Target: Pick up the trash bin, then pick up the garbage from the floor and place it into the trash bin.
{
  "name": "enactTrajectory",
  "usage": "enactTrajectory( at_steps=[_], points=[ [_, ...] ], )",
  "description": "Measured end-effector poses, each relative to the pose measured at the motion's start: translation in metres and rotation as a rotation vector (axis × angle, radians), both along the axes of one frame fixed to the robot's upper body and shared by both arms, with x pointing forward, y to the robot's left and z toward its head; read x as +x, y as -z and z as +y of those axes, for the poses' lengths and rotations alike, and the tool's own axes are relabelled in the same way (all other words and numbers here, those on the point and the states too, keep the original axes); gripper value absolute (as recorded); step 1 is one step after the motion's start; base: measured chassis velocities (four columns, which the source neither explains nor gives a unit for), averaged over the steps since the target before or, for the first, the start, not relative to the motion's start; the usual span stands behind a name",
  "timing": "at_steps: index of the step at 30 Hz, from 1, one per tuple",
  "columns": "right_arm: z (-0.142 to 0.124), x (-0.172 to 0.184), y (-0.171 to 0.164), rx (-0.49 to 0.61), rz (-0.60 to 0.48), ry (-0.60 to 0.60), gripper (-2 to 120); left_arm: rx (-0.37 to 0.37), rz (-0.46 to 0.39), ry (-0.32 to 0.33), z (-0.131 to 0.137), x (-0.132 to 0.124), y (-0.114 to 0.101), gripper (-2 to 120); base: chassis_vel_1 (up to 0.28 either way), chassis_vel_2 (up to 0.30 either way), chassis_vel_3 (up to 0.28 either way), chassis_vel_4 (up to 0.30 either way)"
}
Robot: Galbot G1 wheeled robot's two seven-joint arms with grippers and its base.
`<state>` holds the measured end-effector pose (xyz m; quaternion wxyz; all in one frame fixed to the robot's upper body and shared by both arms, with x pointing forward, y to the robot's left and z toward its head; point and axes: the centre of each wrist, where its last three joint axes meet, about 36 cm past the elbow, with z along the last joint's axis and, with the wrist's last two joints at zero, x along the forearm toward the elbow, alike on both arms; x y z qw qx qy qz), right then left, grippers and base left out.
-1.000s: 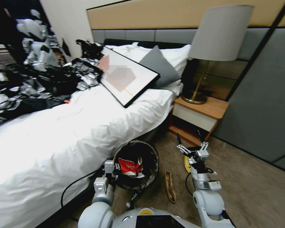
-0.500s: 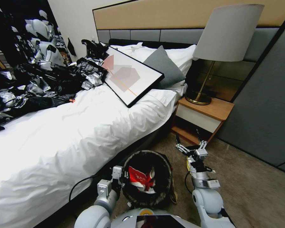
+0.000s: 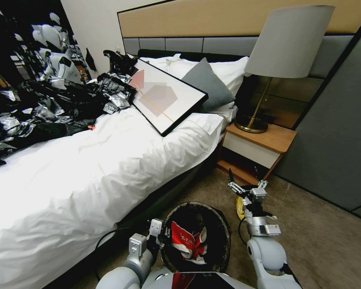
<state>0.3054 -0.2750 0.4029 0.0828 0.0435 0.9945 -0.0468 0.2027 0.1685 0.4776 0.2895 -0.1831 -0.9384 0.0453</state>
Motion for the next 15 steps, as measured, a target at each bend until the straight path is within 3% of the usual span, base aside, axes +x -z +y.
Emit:
enactTrajectory(
  at_steps=[7,15],
  points=[
    [-0.015,0.019,0.021,0.034,0.156,0.028,100,-0.001,-0.012,-0.016,0.001,0.003,0.000,0,0.000,0.000,0.000,0.000],
    [-0.023,0.026,0.041,0.046,0.225,0.029,100,-0.002,-0.024,-0.034,0.004,0.008,-0.001,0,0.000,0.000,0.000,0.000]
  ],
)
